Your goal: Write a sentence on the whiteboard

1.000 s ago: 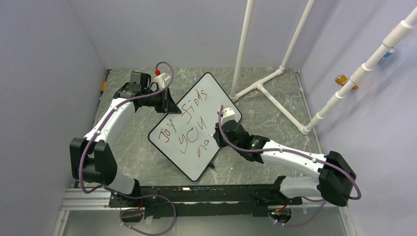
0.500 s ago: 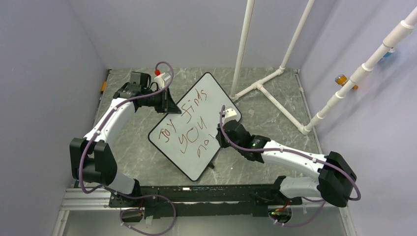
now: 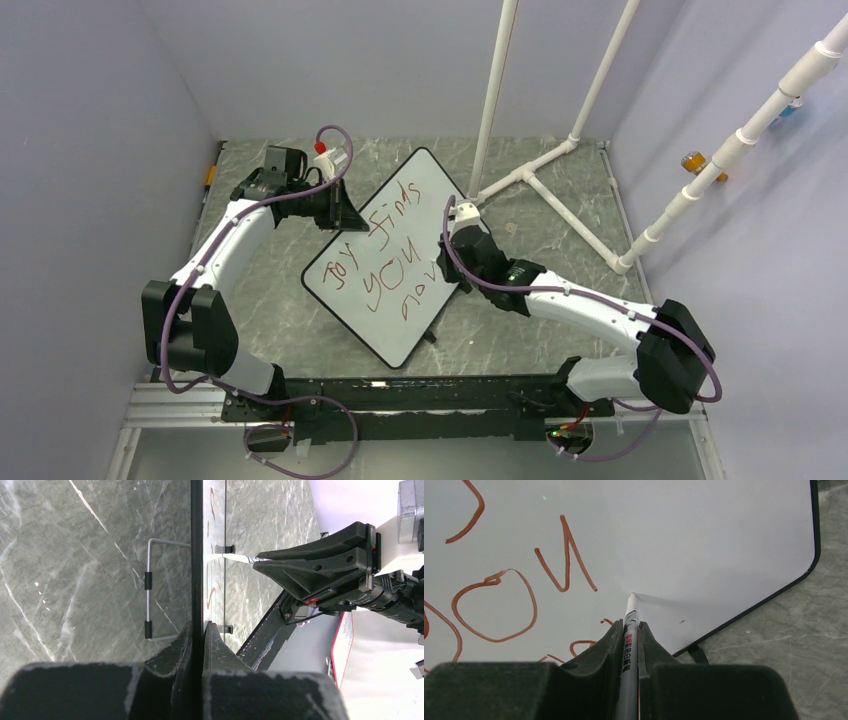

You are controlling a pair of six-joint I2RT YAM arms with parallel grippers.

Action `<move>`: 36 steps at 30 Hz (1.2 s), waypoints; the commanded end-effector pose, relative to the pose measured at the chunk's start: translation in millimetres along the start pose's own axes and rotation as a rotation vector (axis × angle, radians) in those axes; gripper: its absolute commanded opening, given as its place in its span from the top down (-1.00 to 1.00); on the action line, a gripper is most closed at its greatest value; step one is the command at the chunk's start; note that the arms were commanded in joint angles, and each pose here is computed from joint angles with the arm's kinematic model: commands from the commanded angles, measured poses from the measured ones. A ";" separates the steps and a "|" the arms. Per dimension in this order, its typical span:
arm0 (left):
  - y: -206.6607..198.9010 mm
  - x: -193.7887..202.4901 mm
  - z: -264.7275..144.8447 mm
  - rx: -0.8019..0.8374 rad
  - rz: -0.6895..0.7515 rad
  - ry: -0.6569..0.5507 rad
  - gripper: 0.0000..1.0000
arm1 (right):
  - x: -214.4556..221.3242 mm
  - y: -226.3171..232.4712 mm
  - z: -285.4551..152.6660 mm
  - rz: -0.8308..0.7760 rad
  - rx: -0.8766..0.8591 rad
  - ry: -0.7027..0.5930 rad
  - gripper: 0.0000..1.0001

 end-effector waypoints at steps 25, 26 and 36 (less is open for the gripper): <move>4.4 -15.8 -0.1 -0.068 0.145 -0.063 1.00 | -42.7 -6.7 9.2 0.019 0.004 -0.072 1.00; 4.7 -15.5 0.1 -0.068 0.144 -0.062 1.00 | -44.2 -6.8 7.9 0.017 0.005 -0.074 1.00; 9.9 -12.6 19.6 -0.039 0.122 0.015 1.00 | -50.4 -20.6 -37.9 0.060 0.031 -0.155 1.00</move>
Point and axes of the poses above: each gripper's point midway between its finger pads, its own z axis out along the fingers, its own y axis along the line the jaws close on, x = y × z, the point moved 9 cm from there along -z, back along the fingers, and after that the axes turned 2 degrees about z, right-handed, at the moved point
